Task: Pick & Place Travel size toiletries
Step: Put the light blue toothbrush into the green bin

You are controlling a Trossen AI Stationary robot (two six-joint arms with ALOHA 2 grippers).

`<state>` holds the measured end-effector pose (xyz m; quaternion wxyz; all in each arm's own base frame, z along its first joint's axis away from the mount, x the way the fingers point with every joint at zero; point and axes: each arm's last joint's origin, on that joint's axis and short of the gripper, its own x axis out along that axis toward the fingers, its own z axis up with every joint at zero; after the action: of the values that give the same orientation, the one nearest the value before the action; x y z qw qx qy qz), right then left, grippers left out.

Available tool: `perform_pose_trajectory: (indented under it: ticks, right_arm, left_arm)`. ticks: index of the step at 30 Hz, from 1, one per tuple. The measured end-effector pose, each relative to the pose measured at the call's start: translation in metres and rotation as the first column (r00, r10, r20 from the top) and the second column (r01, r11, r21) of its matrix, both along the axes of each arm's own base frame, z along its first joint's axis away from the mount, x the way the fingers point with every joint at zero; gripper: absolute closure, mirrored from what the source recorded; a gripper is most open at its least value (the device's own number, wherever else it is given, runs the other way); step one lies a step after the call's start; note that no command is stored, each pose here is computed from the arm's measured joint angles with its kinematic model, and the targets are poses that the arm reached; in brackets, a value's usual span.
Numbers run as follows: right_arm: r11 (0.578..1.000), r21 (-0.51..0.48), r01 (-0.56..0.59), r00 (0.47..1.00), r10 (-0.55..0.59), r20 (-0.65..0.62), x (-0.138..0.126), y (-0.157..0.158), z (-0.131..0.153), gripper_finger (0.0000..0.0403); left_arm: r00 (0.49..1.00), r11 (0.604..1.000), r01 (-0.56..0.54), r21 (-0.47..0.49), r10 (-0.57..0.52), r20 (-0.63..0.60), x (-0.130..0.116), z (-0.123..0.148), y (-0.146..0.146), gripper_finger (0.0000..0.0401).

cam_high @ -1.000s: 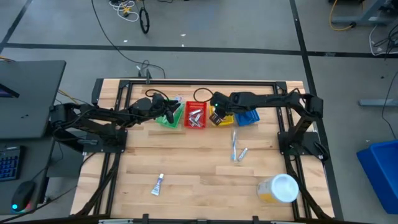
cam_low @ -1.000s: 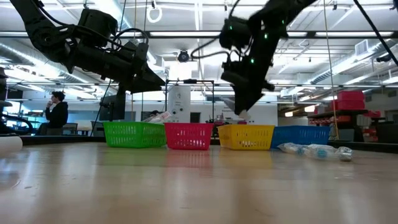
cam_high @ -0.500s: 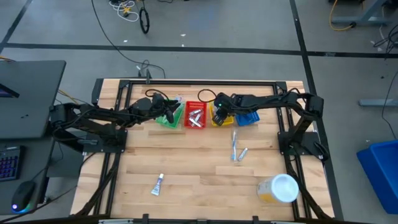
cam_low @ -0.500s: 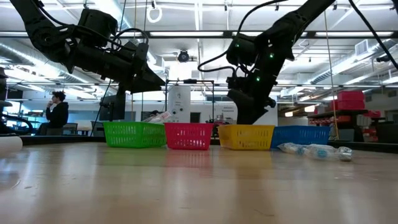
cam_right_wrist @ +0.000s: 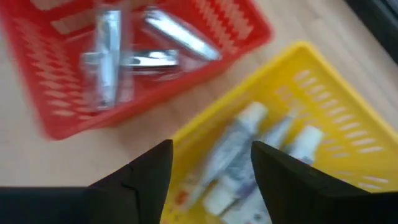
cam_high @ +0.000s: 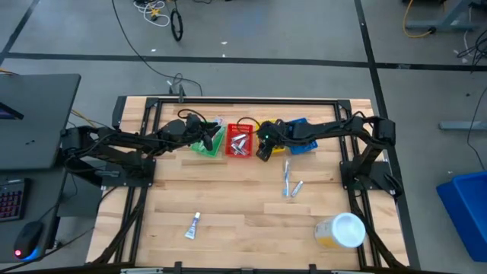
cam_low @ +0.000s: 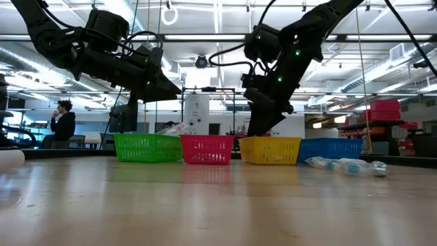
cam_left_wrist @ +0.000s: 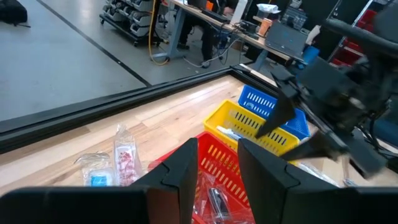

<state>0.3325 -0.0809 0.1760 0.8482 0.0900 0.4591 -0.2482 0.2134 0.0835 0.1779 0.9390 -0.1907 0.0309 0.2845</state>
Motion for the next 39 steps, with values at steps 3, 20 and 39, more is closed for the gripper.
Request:
perform_pose_trajectory:
  ticks: [3,20,39]
  right_arm:
    - [1.0,0.014,-0.009,1.0,0.009,0.012,0.003,0.013,0.0,0.0186]
    - [0.965,-0.262,0.007,0.995,0.019,0.099,0.015,0.079,0.009,0.019]
    - [0.984,-0.14,-0.107,0.989,0.12,0.09,0.007,0.095,-0.009,0.0207]
  left_arm:
    - [1.0,1.0,0.0,0.0,0.0,-0.001,0.0,0.0,0.0,0.028]
    - [0.985,0.982,0.17,-0.084,-0.166,0.049,0.003,0.0,-0.005,0.028]
    - [0.875,0.874,0.453,0.176,-0.474,0.102,0.017,0.018,-0.073,0.0277]
